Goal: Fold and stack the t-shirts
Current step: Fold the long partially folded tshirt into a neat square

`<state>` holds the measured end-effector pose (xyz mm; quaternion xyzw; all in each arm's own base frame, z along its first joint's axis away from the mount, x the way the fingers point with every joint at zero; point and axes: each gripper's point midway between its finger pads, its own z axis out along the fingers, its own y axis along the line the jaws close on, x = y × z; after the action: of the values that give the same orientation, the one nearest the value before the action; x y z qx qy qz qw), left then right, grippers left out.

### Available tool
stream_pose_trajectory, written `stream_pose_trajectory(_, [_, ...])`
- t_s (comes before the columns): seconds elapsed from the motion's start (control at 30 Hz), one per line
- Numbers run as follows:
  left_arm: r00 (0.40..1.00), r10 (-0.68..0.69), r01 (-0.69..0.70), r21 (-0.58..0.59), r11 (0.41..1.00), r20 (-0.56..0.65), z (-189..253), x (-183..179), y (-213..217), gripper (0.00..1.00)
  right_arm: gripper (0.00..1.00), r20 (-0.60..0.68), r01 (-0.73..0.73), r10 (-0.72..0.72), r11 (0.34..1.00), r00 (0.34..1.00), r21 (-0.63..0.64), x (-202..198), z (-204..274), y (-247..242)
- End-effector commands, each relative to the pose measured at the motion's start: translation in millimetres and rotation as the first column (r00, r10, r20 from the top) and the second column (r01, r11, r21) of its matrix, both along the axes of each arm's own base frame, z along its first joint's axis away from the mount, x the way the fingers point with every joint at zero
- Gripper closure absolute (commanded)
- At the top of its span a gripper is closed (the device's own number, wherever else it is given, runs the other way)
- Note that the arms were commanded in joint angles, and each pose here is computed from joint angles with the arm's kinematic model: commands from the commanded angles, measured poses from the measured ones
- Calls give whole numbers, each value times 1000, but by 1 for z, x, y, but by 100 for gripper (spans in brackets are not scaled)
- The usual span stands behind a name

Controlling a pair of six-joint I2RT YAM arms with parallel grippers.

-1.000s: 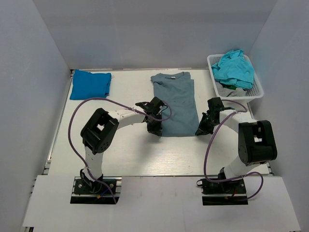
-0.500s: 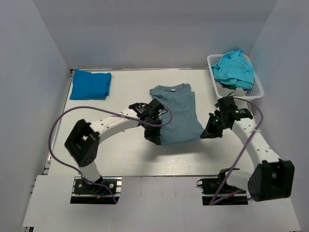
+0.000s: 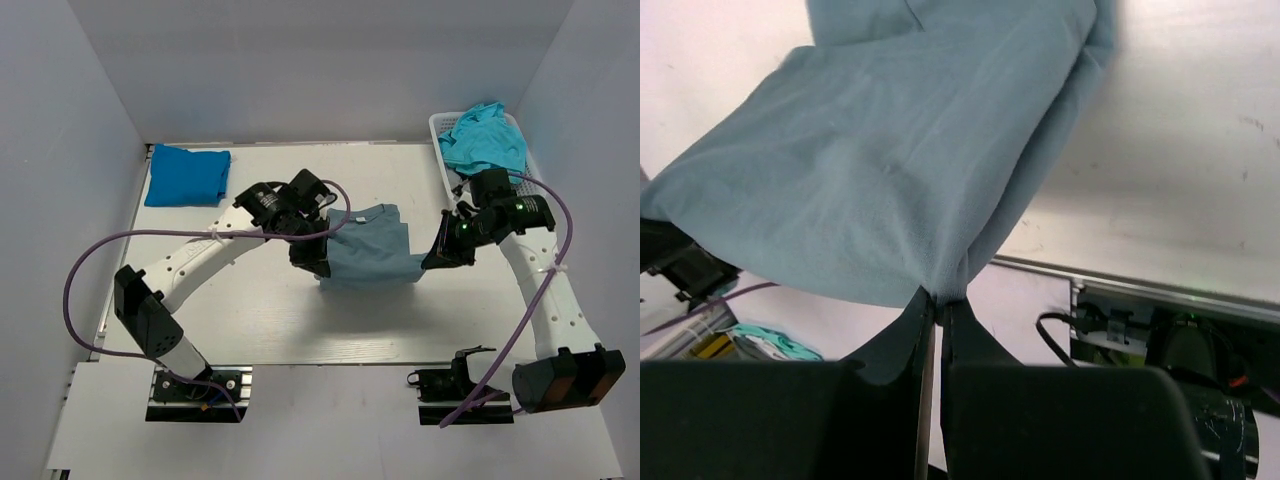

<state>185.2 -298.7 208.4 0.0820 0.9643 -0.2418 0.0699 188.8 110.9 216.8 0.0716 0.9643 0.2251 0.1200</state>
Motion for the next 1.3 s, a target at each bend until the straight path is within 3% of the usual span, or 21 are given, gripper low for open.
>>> stream_pose_trajectory(0.0, [989,72,-76,27,997,128,23,25,12,100,100,61,-24,22,999,998,36,18,18,5])
stream_pose_trajectory(0.13, [975,145,-152,34,988,166,21,49,11,100,100,114,-23,17,998,993,58,54,26,11])
stream_pose_trajectory(0.33, [972,177,-190,69,979,154,-3,80,13,100,100,90,-24,18,998,996,65,81,16,14])
stream_pose_trajectory(0.57, [940,227,-222,-49,974,254,7,120,11,100,100,119,4,-13,997,993,76,102,19,13])
stream_pose_trajectory(1.1, [951,245,-240,-50,970,187,-34,176,25,100,100,128,13,-29,993,991,121,174,3,18])
stream_pose_trajectory(1.27, [935,271,-262,-70,962,227,-41,219,27,100,100,87,31,-41,993,995,116,199,-19,19])
